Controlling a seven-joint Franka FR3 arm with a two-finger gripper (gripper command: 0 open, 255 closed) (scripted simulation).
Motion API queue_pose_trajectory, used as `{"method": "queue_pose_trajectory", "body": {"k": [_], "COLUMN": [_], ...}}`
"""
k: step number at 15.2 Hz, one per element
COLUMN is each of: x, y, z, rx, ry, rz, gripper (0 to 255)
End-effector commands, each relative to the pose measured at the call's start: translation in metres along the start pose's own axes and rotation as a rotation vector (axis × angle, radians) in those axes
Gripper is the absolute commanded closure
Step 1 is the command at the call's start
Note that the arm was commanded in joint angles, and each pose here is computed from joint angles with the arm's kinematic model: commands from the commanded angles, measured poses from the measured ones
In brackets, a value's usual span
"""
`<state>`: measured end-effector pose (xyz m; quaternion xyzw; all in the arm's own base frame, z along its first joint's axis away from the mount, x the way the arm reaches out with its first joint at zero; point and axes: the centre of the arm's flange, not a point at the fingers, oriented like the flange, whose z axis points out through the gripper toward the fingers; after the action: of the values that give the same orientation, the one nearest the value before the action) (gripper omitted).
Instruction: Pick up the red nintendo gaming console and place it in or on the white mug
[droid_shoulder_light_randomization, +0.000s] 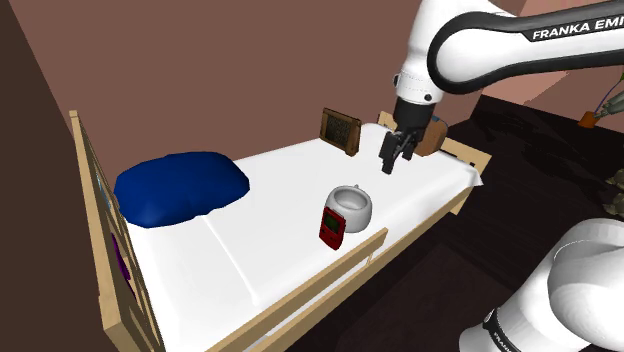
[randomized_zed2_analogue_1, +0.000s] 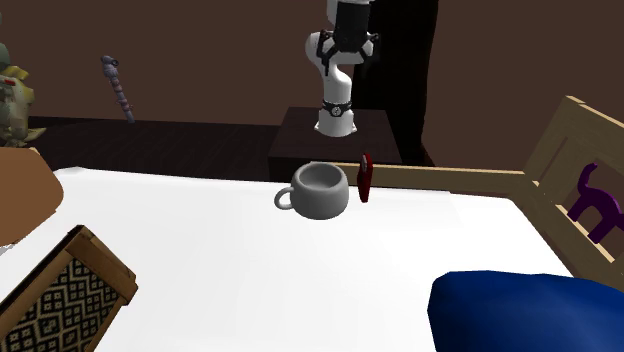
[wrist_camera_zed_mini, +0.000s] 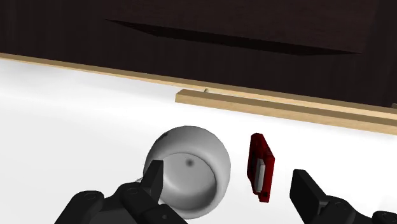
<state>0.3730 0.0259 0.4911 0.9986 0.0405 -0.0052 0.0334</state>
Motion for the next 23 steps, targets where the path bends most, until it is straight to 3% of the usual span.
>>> {"method": "queue_pose_trajectory", "body": {"k": [1,16,23], "x": [0.013,0.121,0.123], "y": [-0.007,-0.075,-0.076], "z": [0.019,0.168,0.202], "rx": [0.003,0.023,0.024], "ry": [0.004,0.016,0.017], "rz": [0.001,0.006,0.006], "gripper": [0,0,0]}}
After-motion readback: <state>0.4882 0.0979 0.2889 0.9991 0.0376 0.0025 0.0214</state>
